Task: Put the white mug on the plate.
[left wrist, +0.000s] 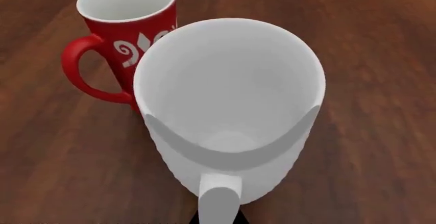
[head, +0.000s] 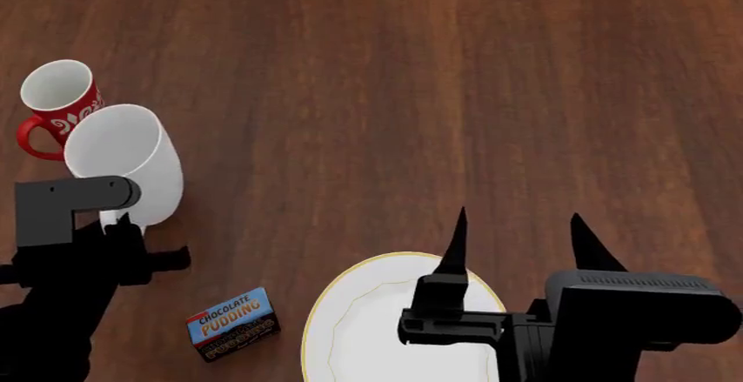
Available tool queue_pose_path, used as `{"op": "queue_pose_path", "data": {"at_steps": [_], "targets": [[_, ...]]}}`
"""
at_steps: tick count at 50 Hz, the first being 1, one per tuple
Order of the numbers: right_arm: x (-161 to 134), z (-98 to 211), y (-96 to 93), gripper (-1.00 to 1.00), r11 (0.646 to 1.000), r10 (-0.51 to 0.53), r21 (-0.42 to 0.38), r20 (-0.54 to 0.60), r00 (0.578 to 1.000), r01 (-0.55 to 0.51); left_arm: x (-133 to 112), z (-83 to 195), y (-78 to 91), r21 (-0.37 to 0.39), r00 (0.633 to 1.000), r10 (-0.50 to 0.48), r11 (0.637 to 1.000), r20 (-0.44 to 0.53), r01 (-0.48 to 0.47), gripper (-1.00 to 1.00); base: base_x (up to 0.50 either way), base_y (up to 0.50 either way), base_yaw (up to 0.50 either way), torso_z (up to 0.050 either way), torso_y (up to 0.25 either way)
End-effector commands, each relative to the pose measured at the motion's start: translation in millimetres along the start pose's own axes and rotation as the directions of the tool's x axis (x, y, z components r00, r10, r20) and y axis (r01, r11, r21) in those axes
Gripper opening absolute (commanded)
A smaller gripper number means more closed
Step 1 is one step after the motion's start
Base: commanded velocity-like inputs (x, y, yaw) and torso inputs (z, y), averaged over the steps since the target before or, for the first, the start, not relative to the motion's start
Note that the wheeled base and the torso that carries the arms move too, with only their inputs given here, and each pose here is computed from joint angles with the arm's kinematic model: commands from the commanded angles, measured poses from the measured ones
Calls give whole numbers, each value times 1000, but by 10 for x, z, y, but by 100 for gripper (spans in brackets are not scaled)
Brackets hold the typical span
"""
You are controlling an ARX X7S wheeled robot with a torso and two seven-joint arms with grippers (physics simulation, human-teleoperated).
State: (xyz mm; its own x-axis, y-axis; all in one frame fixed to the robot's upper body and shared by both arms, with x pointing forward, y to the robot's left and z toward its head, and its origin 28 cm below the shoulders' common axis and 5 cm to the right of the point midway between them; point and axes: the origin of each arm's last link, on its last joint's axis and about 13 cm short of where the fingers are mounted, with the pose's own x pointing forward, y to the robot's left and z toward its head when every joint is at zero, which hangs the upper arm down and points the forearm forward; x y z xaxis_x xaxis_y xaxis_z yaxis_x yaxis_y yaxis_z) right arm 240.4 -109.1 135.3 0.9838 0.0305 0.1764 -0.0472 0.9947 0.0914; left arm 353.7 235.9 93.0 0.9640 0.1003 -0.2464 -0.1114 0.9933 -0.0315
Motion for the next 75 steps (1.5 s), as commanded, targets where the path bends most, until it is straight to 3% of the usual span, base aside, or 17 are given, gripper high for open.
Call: {"op": "queue_pose_path", "data": {"at_steps": [1,10,22,36,50,75], "targets": [[-15,19,4,100,1000,-1,-6,1,1000,1,-55,42,3,16,1000,0,1000,17,-1,-100,0,0,0,0,0],[-176,169,-20,100,999,-12,-48,29,1000,13,-48,25,6,22,1000,-1,1000,17,1,-100,0,0,0,0,0],[-551,318,-180,100,986,-114,-116,61,992,120,-52,28,-25,32,1000,-13,999,22,12,-100,0,0,0,0,0],[-1061,449,-431,100,927,-330,-156,90,940,340,-45,26,-60,44,999,-23,999,23,22,-100,0,0,0,0,0],[-1465,333,-565,100,876,-461,-140,42,886,462,-133,162,-134,84,998,-44,996,55,39,-100,0,0,0,0,0],[-1417,346,-546,100,863,-496,-99,13,868,495,-692,597,-465,200,963,-232,959,141,201,-100,0,0,0,0,0]]}}
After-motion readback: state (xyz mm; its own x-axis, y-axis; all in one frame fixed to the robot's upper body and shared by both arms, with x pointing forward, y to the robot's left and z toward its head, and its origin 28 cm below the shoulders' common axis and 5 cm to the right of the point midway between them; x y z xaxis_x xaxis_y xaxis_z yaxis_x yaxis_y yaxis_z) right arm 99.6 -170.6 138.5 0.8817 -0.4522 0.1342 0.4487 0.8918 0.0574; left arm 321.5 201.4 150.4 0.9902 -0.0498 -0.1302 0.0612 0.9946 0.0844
